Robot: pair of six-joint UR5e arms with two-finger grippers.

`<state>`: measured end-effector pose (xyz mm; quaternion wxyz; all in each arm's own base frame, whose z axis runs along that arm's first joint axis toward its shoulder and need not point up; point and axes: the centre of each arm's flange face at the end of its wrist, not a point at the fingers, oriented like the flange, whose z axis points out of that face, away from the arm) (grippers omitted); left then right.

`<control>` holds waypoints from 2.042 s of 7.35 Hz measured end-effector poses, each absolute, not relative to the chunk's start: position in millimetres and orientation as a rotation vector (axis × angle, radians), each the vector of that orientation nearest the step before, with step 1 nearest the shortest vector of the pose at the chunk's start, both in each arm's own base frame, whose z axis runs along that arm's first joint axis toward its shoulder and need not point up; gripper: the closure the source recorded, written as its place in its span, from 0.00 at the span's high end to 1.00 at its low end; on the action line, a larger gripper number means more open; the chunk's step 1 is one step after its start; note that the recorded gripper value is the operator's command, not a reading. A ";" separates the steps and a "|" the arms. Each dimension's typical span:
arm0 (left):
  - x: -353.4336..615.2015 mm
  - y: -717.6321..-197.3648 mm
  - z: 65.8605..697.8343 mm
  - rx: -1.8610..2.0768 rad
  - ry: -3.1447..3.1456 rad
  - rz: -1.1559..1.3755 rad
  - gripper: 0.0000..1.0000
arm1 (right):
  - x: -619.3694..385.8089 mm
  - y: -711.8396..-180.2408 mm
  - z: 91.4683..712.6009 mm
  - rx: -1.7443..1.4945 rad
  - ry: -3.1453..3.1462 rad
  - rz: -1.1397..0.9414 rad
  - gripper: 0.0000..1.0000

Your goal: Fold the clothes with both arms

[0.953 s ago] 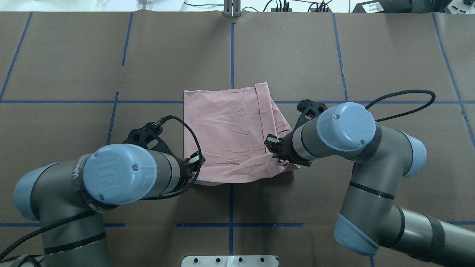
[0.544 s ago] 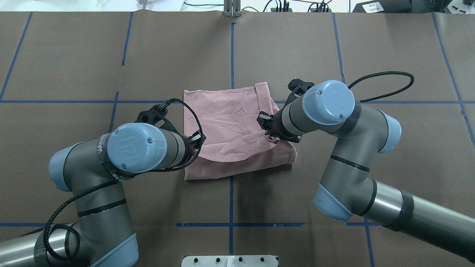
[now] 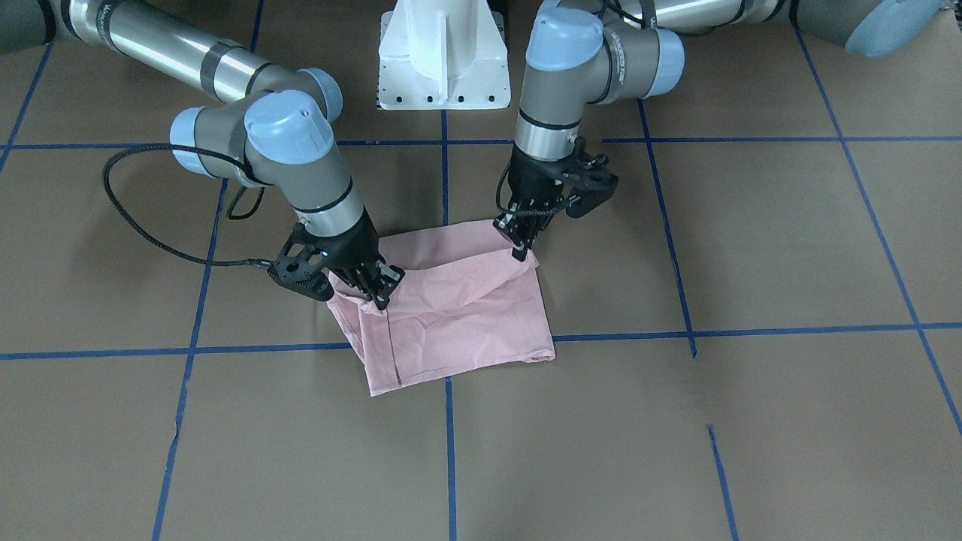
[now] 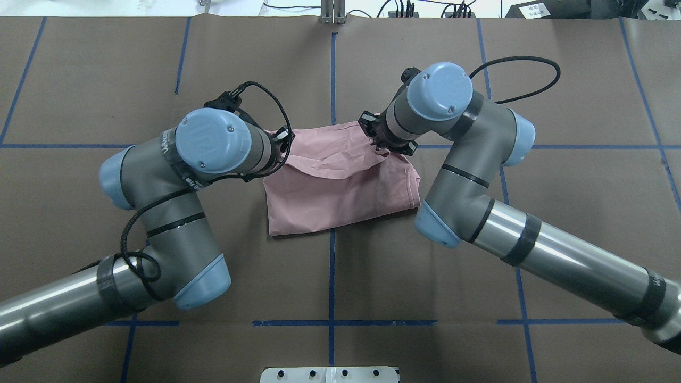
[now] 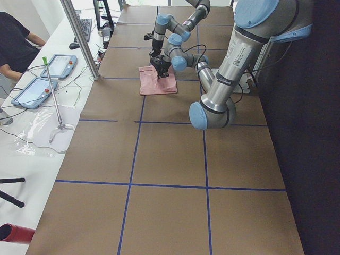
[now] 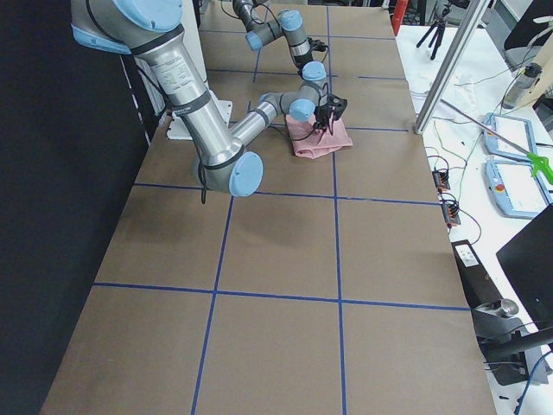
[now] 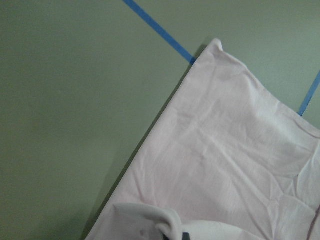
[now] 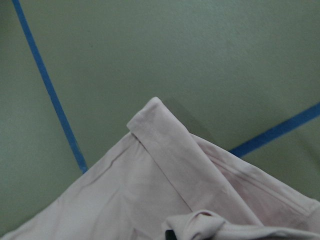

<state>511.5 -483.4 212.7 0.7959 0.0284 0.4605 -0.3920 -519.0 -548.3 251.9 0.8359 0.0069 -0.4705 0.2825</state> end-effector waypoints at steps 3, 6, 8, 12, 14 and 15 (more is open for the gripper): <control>515.8 -561.6 252.7 0.161 0.974 -0.810 1.00 | -525.5 -641.4 282.5 0.066 -0.955 0.642 1.00; 500.2 -580.1 254.9 0.181 0.974 -0.782 1.00 | -478.3 -689.2 295.1 0.092 -0.932 0.662 1.00; 463.6 -599.3 248.2 0.155 0.994 -0.684 1.00 | -422.1 -721.2 304.0 0.111 -0.905 0.586 1.00; 266.5 -651.0 310.0 0.287 0.927 -0.383 1.00 | -240.5 -725.9 367.8 0.130 -0.705 0.250 1.00; 164.2 -658.5 365.3 0.358 0.796 -0.222 1.00 | -146.4 -686.4 412.4 0.096 -0.643 0.045 1.00; 113.9 -654.8 395.5 0.377 0.736 -0.124 1.00 | -104.7 -665.3 438.5 0.063 -0.672 -0.013 1.00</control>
